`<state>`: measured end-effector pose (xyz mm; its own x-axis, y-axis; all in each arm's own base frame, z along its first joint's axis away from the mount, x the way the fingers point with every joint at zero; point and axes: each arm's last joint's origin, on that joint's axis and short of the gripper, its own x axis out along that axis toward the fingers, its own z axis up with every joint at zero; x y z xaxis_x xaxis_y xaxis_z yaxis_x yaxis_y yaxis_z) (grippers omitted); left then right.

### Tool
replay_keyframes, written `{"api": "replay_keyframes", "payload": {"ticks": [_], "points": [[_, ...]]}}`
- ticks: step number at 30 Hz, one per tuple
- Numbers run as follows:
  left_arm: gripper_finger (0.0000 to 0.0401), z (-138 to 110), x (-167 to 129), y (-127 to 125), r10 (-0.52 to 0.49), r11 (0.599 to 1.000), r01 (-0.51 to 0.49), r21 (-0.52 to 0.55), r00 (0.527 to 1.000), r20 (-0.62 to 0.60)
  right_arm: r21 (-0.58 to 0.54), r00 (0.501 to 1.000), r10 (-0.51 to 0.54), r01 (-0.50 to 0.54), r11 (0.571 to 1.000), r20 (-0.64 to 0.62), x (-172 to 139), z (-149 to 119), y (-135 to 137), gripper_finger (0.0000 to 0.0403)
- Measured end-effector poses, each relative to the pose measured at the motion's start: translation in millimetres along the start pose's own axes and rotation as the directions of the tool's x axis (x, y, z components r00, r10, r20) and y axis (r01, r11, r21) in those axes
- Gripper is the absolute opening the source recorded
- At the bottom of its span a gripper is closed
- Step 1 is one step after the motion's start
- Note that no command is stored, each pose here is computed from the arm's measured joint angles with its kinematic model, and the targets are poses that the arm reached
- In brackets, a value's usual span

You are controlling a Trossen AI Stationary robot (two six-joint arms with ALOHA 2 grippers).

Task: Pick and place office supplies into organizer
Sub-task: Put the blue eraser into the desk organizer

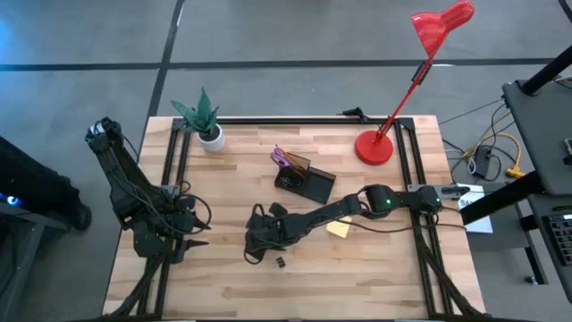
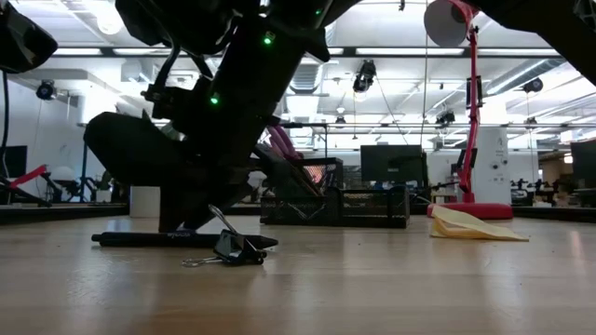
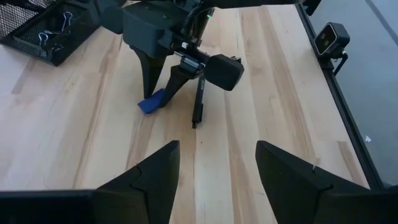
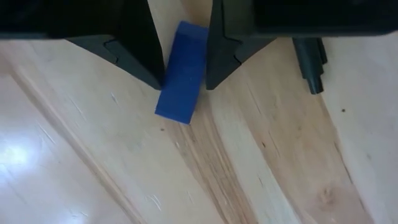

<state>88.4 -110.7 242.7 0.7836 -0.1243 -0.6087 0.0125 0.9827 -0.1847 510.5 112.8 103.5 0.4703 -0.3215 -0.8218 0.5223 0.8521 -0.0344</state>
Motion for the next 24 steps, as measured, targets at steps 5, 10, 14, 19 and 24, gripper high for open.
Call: {"api": "replay_keyframes", "payload": {"ticks": [5, 10, 14, 19, 24], "points": [[0.0196, 0, 0, 0, 0.005, 1.0, -0.005, -0.001, 1.0, 0.005, -0.007, 1.0, -0.021, 0.021, 1.0, -0.016, 0, -2, -2, 0.0079], [0.0196, 0, 0, 0, 0.005, 1.0, -0.005, -0.001, 1.0, 0.005, 0.003, 1.0, -0.028, 0.028, 1.0, -0.008, -7, 5, -2, 0.006], [0.0196, 1, 0, 0, 0.008, 1.0, -0.008, -0.003, 1.0, 0.007, -0.014, 0.991, -0.132, 0.133, 0.991, 0.023, -18, 16, -6, 0.0053], [0.0196, 1, 1, 1, 0.012, 1.0, -0.012, -0.006, 1.0, 0.009, 0.063, 0.972, -0.228, 0.225, 0.972, 0.058, -53, 40, -13, 0.0051], [0.0196, 1, 1, 1, 0.015, 1.0, -0.014, -0.008, 1.0, 0.013, 0.143, 0.951, -0.29, 0.274, 0.951, 0.106, -94, 51, -21, 0.0051]]}}
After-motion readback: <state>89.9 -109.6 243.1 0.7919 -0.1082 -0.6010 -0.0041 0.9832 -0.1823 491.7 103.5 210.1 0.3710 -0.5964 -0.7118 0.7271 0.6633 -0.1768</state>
